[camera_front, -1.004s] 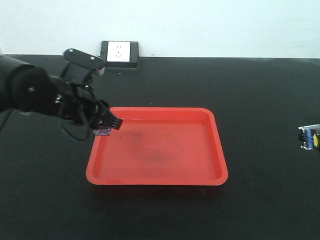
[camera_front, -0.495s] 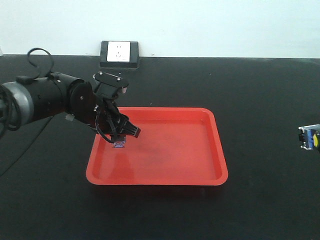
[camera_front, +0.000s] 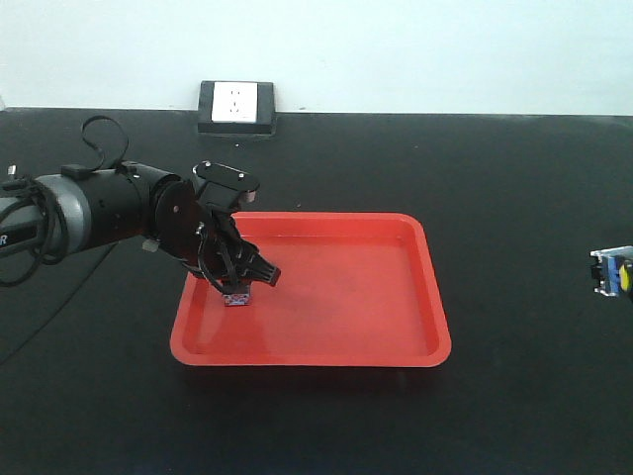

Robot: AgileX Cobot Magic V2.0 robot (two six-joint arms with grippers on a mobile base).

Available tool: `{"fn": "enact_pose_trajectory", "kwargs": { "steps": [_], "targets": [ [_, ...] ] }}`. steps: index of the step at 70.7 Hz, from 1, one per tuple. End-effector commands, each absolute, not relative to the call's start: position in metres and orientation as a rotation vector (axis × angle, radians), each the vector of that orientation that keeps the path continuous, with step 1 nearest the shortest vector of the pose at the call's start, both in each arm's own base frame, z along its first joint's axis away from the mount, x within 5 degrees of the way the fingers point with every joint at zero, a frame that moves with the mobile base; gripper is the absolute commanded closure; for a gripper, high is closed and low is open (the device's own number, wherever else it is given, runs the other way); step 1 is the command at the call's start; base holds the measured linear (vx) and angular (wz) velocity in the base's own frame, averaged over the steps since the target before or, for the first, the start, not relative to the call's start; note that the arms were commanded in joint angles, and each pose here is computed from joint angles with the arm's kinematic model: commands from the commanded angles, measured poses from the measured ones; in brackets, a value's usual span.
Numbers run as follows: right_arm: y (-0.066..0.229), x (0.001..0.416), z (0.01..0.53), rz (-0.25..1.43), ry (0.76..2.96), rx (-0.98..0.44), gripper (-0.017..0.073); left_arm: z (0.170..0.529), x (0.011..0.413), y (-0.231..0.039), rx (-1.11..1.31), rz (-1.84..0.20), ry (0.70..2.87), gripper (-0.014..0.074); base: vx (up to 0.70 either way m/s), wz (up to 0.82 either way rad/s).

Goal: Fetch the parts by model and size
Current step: 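Lower the red-capped switch into the red tray and open the left gripper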

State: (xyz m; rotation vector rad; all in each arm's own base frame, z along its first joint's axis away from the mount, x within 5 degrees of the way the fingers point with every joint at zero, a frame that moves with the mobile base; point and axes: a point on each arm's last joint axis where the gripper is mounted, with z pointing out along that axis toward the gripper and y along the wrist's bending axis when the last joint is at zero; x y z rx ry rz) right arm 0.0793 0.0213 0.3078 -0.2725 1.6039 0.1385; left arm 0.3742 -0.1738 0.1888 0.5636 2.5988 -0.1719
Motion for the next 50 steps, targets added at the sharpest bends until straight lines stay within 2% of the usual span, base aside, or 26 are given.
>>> {"fn": "enact_pose_trajectory", "kwargs": {
  "steps": [1, 11, 19, 36, 50],
  "targets": [
    [0.02, 0.081, 0.323, 0.122, 1.512, -0.248, 0.0569, 0.22, 0.375, -0.178, 0.534, -0.213, 2.501, 0.0295, 0.0, 0.0],
    [0.02, 0.081, 0.323, 0.122, 1.51, -0.247, 0.0569, 0.227, 0.372, -0.177, 0.543, -0.21, 2.508, 0.0148, 0.0, 0.0],
    [0.02, 0.081, 0.323, 0.122, 1.508, -0.246, 0.0569, 0.245, 0.366, -0.174, 0.546, -0.215, 2.472, 0.0097, 0.0, 0.0],
    [0.02, 0.081, 0.323, 0.122, 1.508, -0.246, 0.0569, 0.311, 0.339, -0.161, 0.522, -0.245, 2.345, 0.01, 0.0, 0.0],
    [0.02, 0.081, 0.323, 0.122, 1.508, -0.246, 0.0569, 0.375, 0.292, -0.139, 0.513, -0.266, 2.163, 0.0113, 0.0, 0.0]
  ]
}}
